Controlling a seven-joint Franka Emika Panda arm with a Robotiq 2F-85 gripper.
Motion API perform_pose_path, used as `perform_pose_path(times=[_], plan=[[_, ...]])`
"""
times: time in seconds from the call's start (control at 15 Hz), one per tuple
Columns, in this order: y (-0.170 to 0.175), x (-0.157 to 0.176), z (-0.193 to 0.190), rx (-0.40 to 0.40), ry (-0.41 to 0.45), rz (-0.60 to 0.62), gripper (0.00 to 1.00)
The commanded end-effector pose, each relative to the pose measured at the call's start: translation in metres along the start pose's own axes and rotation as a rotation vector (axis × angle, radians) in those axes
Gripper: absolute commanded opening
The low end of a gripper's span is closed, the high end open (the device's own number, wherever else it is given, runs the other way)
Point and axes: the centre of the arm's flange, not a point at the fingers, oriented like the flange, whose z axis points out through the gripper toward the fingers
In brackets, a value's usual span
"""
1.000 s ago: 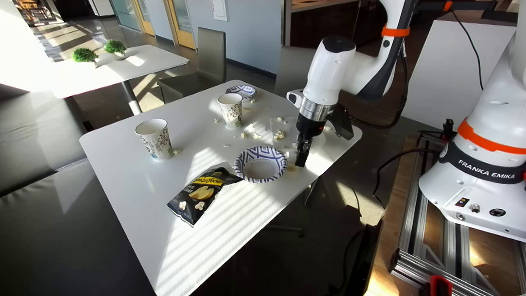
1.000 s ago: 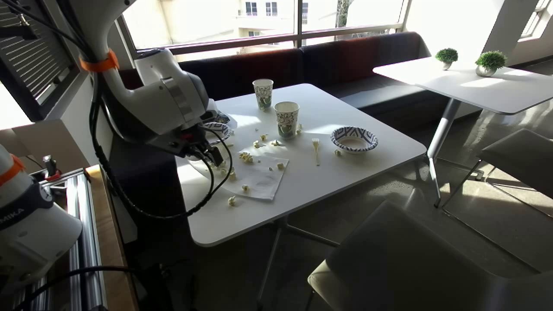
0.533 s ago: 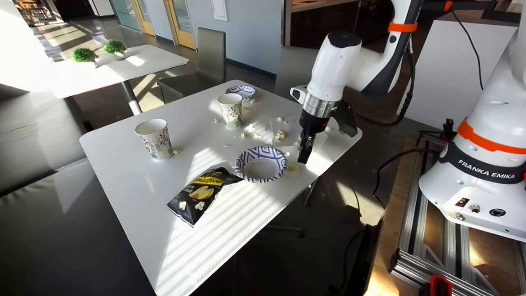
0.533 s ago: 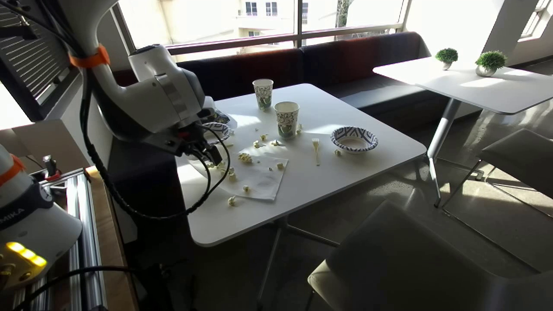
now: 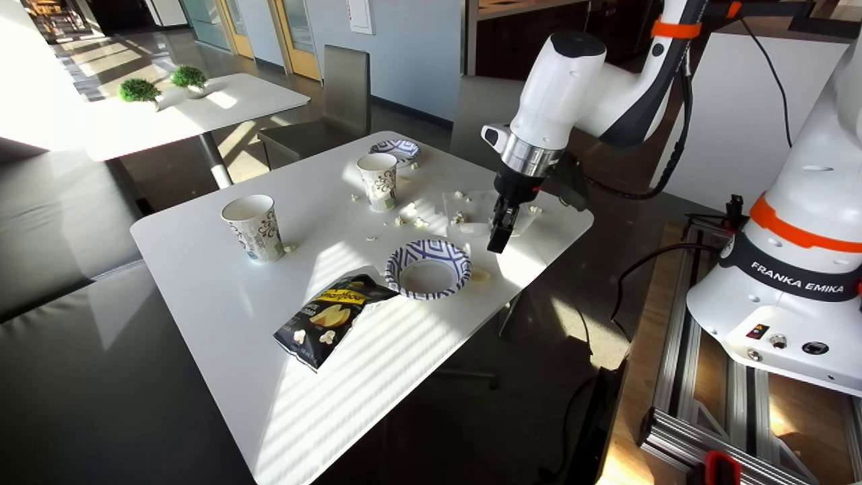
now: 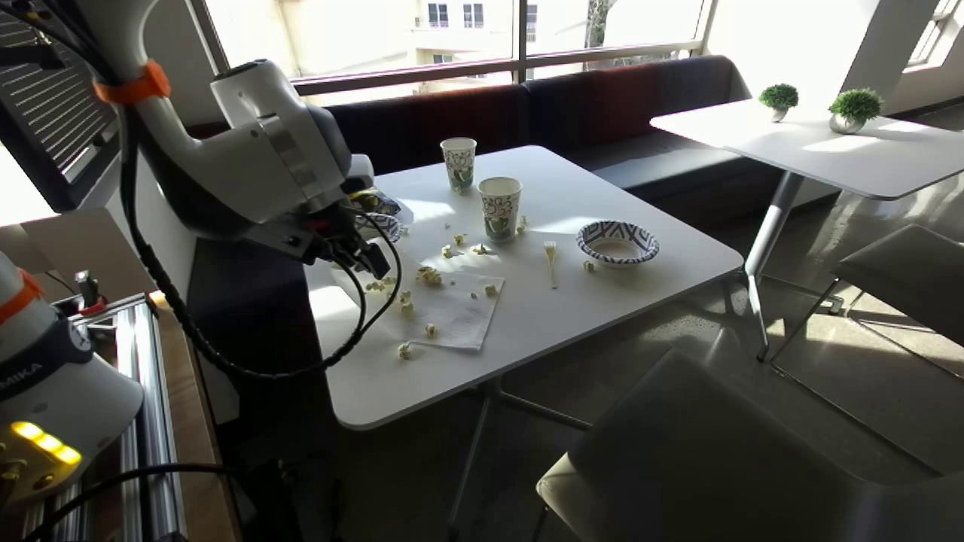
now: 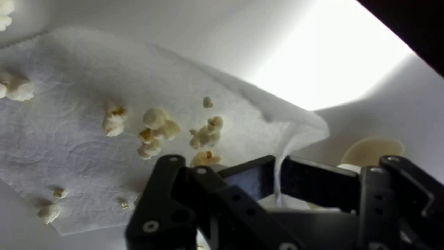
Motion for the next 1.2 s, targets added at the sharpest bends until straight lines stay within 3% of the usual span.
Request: perform_pose_path(times=[0.0,0.2,0.73,1.13], plan=[[0.011,-0.002,-0.029,0.037,0.038,0.015,0.00],[0.023,-0.004,-0.042,0.085,0.080,0.046,0.00],[0.043,-0.015,-0.038,0.176,0.090,0.073,0.00],[0.062,-0.025,-0.039,0.268,0.044,0.070,0.00]])
